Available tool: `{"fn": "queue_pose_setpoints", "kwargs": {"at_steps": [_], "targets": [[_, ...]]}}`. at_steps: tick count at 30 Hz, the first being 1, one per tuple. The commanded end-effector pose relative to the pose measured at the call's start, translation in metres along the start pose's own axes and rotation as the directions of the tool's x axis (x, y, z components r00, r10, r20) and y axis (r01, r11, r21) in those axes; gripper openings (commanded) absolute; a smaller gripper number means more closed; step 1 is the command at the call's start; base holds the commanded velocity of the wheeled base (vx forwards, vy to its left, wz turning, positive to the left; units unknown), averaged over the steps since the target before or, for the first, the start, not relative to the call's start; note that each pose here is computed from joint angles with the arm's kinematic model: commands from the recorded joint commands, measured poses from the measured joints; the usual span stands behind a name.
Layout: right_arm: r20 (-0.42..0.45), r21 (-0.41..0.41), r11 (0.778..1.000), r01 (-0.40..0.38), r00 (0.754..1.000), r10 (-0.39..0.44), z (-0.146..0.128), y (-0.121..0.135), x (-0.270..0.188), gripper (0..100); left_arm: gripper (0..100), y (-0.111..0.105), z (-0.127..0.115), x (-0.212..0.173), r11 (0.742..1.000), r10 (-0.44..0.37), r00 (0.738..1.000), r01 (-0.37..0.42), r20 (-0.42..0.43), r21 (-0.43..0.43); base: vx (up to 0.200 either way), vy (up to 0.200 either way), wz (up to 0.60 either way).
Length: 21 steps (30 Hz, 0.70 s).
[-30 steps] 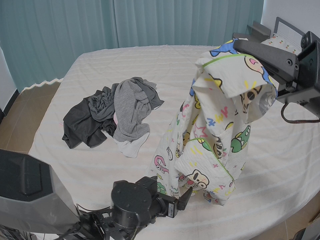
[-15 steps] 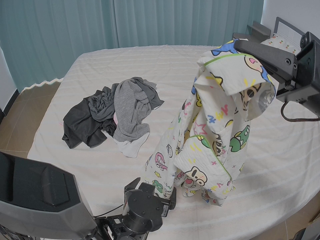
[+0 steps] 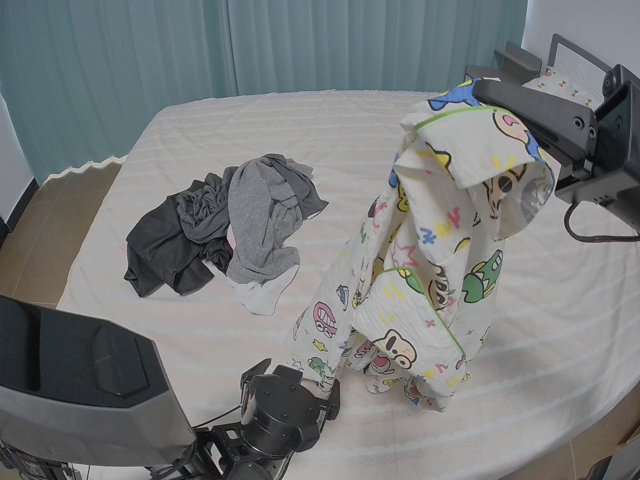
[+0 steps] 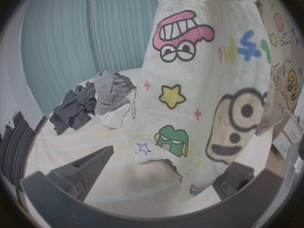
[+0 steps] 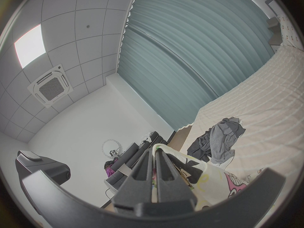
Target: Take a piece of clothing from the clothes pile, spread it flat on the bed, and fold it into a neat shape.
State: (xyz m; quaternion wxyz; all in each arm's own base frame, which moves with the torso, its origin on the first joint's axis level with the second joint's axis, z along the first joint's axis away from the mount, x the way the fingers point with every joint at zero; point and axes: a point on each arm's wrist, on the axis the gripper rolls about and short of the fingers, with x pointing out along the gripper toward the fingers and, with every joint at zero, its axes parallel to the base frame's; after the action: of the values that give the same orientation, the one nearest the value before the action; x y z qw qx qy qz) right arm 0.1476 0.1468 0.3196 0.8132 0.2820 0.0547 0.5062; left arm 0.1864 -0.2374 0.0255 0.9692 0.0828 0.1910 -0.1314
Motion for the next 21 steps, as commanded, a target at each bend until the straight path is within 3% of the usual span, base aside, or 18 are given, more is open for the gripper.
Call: {"fn": "queue_pose_setpoints", "kwargs": {"at_steps": [1, 12, 13, 21], "targets": [[0.0, 0.0, 1.0, 0.001, 1.0, -0.001, 0.0, 0.0, -0.001, 0, 100, -0.001, -0.001, 0.002, 0.999, -0.037, 0.999, 0.036, -0.009, -0.018, 0.0, 0.0, 0.0], [0.005, 0.004, 1.0, -0.003, 1.0, 0.003, 0.0, 0.002, -0.004, 0, 100, -0.002, -0.005, 0.01, 0.991, -0.102, 0.994, 0.098, -0.037, -0.087, 0.0, 0.0, 0.0], [0.006, 0.005, 1.0, -0.002, 1.0, 0.002, 0.0, 0.002, -0.005, 0, 0, -0.002, -0.003, 0.013, 0.99, -0.099, 0.995, 0.095, -0.033, -0.108, 0.0, 0.0, 0.0], [0.016, 0.004, 0.999, 0.037, 0.999, -0.037, -0.001, -0.005, -0.019, 0, 0, 0.006, 0.012, 0.016, 0.968, -0.101, 0.995, 0.104, 0.025, -0.23, 0.0, 0.0, 0.0]]}}
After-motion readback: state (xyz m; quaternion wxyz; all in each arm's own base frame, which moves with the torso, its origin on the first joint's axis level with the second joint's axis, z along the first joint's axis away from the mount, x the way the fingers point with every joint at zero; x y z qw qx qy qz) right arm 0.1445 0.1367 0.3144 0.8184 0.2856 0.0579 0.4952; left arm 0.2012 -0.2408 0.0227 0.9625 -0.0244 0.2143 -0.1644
